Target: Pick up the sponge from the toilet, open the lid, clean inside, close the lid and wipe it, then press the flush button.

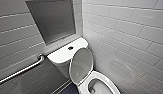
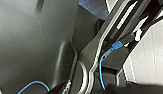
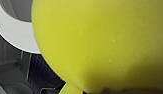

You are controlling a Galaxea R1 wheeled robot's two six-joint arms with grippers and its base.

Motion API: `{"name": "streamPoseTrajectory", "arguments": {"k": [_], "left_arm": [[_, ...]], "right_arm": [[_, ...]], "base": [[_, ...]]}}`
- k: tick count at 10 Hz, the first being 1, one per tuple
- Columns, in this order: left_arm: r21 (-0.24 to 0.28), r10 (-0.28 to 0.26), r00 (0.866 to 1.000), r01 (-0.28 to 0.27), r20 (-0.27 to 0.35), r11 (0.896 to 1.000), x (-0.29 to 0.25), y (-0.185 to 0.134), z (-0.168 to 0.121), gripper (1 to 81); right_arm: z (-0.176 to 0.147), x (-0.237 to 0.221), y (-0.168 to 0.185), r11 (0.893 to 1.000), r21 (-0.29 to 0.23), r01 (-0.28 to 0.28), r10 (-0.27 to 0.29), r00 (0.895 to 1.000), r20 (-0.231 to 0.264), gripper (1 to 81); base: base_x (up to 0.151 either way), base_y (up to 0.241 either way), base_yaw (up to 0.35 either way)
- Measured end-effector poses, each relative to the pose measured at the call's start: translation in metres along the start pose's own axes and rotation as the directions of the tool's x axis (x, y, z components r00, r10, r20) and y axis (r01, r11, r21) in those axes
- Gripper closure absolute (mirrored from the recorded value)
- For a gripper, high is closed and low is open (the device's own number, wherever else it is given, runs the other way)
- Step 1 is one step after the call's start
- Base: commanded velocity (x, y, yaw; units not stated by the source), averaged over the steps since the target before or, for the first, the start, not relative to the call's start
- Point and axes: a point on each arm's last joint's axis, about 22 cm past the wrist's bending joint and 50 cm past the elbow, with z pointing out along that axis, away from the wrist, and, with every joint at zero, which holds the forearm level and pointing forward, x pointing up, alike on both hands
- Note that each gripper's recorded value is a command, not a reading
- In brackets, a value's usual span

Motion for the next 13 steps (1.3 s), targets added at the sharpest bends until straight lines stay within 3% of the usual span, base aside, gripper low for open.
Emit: {"name": "streamPoseTrajectory", "arguments": {"k": [2, 3, 5, 7, 9, 11, 13], "left_arm": [[-0.024, 0.033, 0.999, -0.032, 0.022, 0.999, 0.024, 0.019, -0.014, 1.0], [-0.038, 0.069, 0.997, -0.068, 0.035, 0.997, 0.042, 0.027, -0.013, 1.0], [-0.06, 0.144, 0.988, -0.141, 0.058, 0.988, 0.076, 0.038, -0.012, 1.0], [-0.056, 0.184, 0.98, -0.18, 0.072, 0.982, 0.098, 0.037, -0.011, 1.0], [-0.052, 0.214, 0.975, -0.212, 0.057, 0.976, 0.124, 0.036, -0.006, 1.0], [-0.027, 0.224, 0.974, -0.224, 0.033, 0.974, 0.168, 0.026, -0.006, 1.0], [-0.009, 0.233, 0.972, -0.233, 0.014, 0.973, 0.212, 0.024, -0.004, 1.0]], "right_arm": [[0.011, -0.048, 0.003, 1.0, -0.019, -0.021, 0.022, 0.997, 0.069, 81.1], [0.007, -0.063, 0.014, 0.998, -0.044, -0.042, 0.045, 0.996, 0.071, 81.1], [-0.014, -0.087, 0.039, 0.992, -0.084, -0.09, 0.094, 0.995, 0.045, 81.1], [-0.011, -0.102, 0.055, 0.988, -0.097, -0.123, 0.127, 0.991, 0.04, 81.1], [-0.008, -0.109, 0.086, 0.98, -0.123, -0.155, 0.158, 0.987, 0.015, 81.1], [0.002, -0.145, 0.123, 0.967, -0.16, -0.197, 0.203, 0.979, 0.022, 81.1], [0.005, -0.176, 0.154, 0.961, -0.16, -0.225, 0.229, 0.973, 0.009, 81.1]], "base": [[0.0, 0.0, 0.0], [0.0, 0.0, 0.0], [0.0, 0.0, 0.0], [0.0, 0.0, 0.0], [0.0, 0.0, 0.0], [0.0, 0.0, 0.0], [0.0, 0.0, 0.0]]}}
